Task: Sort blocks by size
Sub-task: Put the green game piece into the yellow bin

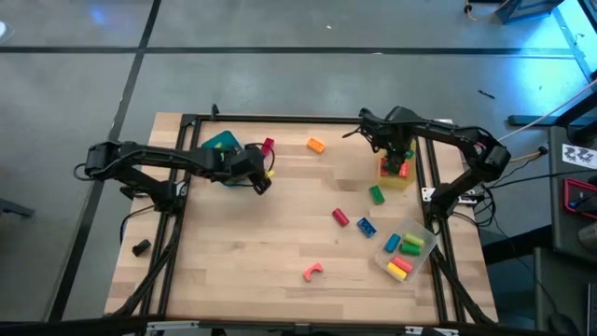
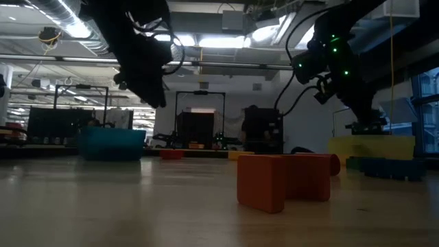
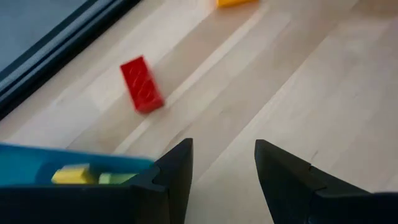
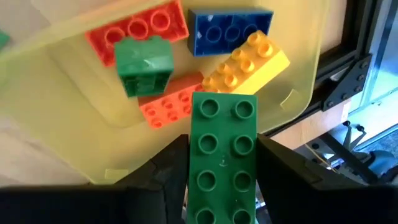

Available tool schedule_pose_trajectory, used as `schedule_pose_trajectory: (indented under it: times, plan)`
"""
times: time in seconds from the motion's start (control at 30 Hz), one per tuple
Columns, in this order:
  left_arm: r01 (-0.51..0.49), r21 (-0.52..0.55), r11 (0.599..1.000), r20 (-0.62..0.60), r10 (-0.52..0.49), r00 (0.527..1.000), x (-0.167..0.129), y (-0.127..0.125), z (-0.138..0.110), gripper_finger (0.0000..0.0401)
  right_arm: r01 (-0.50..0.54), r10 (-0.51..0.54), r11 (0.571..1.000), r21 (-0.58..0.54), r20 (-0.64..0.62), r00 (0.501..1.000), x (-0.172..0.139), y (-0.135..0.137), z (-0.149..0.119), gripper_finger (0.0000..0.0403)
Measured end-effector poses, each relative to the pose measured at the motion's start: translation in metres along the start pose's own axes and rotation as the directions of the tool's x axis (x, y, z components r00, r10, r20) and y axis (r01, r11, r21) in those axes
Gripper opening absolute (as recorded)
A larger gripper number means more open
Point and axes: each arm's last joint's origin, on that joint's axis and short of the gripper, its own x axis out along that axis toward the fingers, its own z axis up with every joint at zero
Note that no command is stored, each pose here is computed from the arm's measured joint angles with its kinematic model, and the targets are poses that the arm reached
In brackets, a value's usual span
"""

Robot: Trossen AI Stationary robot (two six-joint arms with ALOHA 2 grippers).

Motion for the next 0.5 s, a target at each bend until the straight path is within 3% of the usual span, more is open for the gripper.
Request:
schedule_pose_trajectory:
  times: [0.5]
  plan:
    - [0.024,-0.021,0.999,0.049,-0.023,0.999,-0.0001,-0.0024,0.0052,0.0157,0.001,-0.002,1.000,0.025,0.061,0.998,-0.0001,-0.0008,0.0061,0.0168]
